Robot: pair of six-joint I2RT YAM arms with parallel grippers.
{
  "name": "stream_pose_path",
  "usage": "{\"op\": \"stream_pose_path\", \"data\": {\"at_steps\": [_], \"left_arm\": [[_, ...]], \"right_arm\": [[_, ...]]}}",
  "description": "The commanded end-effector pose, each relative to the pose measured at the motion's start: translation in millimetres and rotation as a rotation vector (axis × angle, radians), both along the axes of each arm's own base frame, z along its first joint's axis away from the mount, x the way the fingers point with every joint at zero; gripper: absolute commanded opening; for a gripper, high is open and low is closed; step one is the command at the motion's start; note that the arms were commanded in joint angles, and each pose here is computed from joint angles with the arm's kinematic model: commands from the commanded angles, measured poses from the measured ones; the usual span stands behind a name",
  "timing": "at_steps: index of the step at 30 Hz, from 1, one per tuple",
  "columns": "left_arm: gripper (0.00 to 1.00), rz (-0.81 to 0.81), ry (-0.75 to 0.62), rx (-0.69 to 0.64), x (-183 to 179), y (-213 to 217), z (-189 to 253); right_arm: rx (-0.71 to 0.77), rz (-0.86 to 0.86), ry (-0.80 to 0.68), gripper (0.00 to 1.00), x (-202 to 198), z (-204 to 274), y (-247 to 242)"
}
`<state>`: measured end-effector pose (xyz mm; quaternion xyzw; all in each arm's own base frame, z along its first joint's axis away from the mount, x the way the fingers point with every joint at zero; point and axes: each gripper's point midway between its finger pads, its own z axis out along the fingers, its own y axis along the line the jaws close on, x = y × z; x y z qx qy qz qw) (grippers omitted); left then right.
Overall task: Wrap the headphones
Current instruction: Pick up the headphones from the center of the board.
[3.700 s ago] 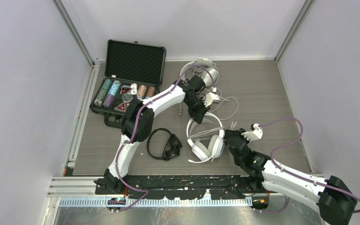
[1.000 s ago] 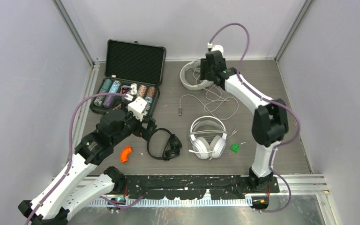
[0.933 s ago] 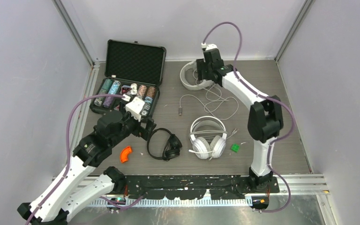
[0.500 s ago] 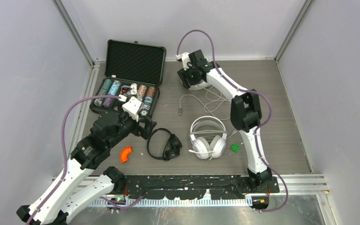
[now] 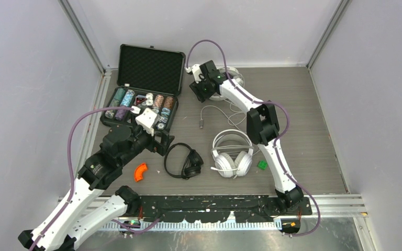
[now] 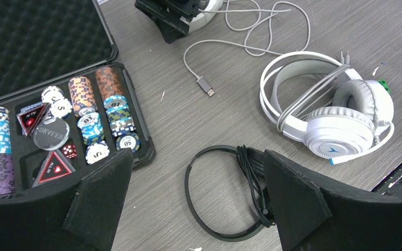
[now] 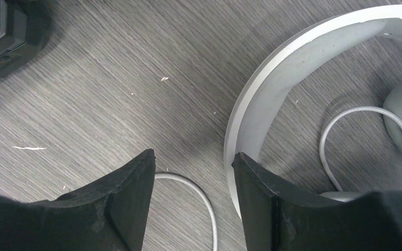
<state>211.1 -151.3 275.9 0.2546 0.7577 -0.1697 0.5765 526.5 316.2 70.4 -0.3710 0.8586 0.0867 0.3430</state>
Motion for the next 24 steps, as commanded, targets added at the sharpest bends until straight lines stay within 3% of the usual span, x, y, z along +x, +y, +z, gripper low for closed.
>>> {"op": "stream_pose_path", "data": {"at_steps": [1,4,11,17,22,24], "left_arm": [[0.96,0.004,-0.050,-0.040,2.7,-1.5,15.3],[0.96,0.003,-0.050,-0.040,2.5,-1.6,15.5],[0.96,-0.001,-0.050,-0.041,1.9,-2.0,15.5],[0.96,0.000,-0.052,-0.040,1.5,-1.3,15.7],[0.97,0.010,-0.048,-0.035,3.4,-0.5,14.5],[0.98,0.022,-0.043,-0.028,4.6,1.1,13.0]], "right_arm": [[-0.029,-0.007,-0.041,0.64,12.2,1.4,-3.8],[-0.049,-0.030,-0.069,0.68,17.7,3.2,-8.2],[-0.071,-0.034,-0.122,0.69,25.6,15.6,-12.3],[-0.123,-0.025,-0.090,0.67,21.1,-7.6,-20.0],[-0.151,-0.011,-0.078,0.57,17.7,-15.8,-24.6],[-0.166,0.000,-0.093,0.45,19.1,-12.4,-26.4]]}}
